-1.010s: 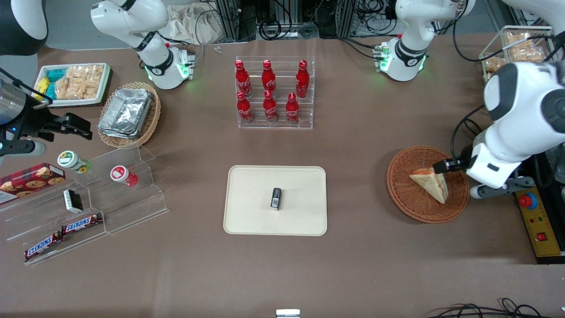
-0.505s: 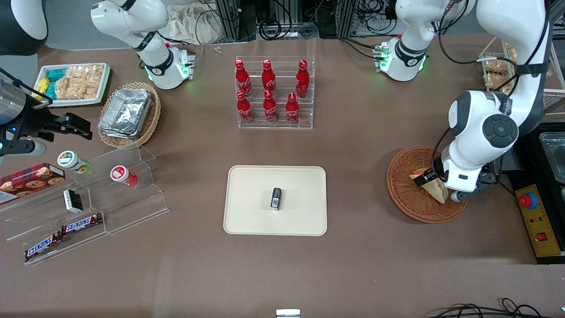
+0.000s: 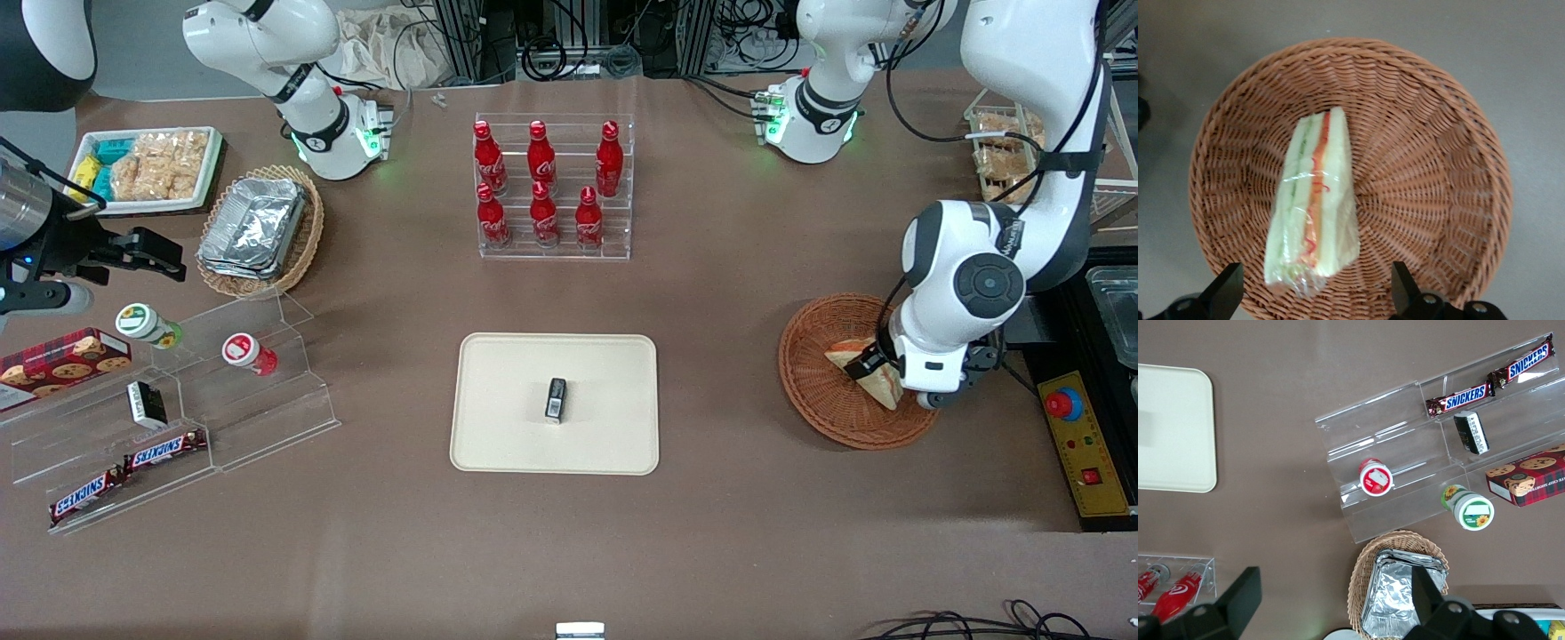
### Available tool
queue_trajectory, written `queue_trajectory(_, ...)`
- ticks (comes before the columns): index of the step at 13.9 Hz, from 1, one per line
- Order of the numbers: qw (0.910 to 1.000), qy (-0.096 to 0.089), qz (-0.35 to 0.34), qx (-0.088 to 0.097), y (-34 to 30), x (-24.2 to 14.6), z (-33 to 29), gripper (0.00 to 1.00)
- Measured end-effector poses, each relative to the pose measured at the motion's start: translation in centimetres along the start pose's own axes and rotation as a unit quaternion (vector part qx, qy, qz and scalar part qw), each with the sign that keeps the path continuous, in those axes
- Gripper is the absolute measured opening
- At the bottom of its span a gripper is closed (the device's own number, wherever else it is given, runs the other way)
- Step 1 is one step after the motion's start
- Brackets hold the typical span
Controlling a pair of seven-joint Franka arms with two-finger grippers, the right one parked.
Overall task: Place sandwich from basket to tray
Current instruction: 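Close the left gripper on the sandwich and lift it from the basket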
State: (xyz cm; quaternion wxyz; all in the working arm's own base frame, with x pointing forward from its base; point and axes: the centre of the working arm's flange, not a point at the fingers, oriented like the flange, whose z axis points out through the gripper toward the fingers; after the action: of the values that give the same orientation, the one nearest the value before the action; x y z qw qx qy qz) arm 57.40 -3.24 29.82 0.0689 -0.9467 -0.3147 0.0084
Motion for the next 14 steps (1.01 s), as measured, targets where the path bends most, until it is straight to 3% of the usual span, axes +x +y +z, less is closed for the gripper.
queue_trajectory(4, 0.9987, 0.012, -0.042, -0.027, -2.2, 0.9, 3.6, 1.00)
queue_trajectory(8, 0.9958, -0.005, -0.089, -0.023, -2.4, 0.8, 6.7, 0.99)
queue_trajectory(9, 0.9948, -0.005, -0.099, -0.024, -2.2, 0.7, 6.8, 0.94)
queue_trajectory(14, 0.9946, 0.003, -0.098, -0.034, 1.1, -0.8, 5.6, 0.42)
